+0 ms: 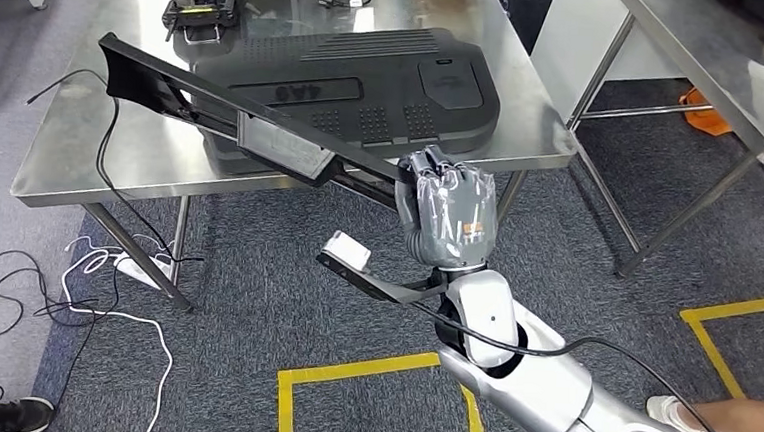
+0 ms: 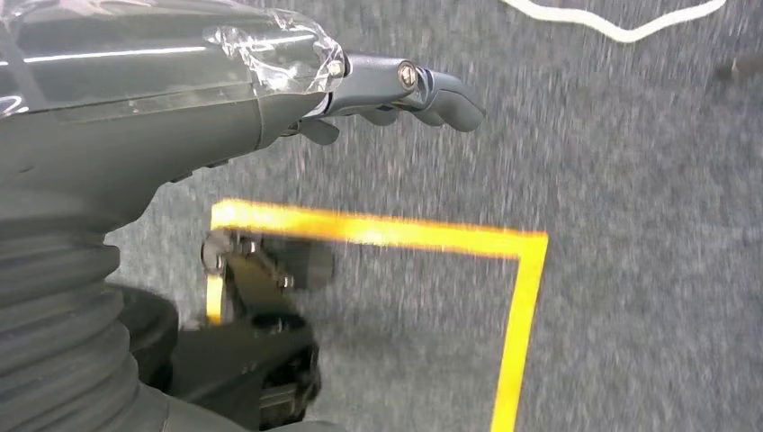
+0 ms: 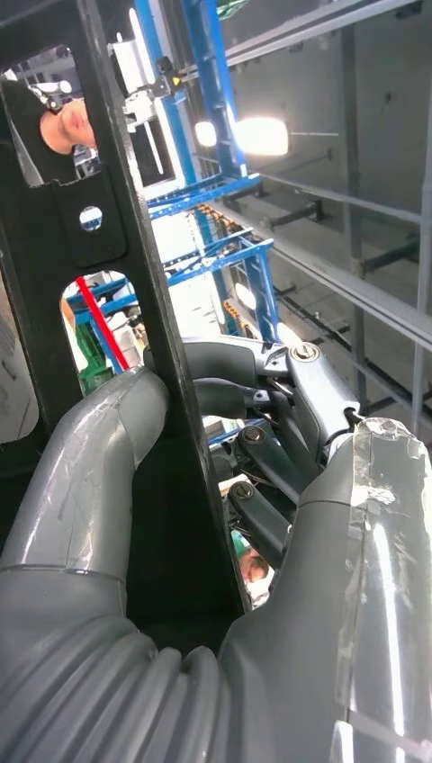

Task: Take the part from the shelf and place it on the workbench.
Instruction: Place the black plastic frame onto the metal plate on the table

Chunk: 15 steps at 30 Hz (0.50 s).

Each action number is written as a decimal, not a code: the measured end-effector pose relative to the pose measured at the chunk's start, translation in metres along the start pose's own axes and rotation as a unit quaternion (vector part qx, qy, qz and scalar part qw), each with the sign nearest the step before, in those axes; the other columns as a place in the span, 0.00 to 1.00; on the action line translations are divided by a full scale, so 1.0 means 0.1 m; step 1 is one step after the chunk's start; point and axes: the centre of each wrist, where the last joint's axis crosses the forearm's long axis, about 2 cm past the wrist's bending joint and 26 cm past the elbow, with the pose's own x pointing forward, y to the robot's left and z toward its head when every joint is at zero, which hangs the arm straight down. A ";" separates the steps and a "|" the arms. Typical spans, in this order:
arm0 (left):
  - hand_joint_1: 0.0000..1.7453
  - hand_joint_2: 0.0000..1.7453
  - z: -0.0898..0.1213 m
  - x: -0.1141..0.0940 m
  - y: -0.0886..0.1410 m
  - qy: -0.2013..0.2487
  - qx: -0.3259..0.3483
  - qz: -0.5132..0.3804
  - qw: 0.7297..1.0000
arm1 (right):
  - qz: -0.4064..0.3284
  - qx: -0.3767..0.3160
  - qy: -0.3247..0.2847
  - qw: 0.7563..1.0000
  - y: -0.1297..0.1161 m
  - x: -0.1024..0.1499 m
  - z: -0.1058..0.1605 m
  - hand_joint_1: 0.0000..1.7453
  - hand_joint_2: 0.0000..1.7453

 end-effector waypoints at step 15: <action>0.00 1.00 -0.01 0.01 0.01 -0.001 0.000 0.000 1.000 | 0.001 -0.001 0.002 1.000 0.01 -0.02 0.00 1.00 1.00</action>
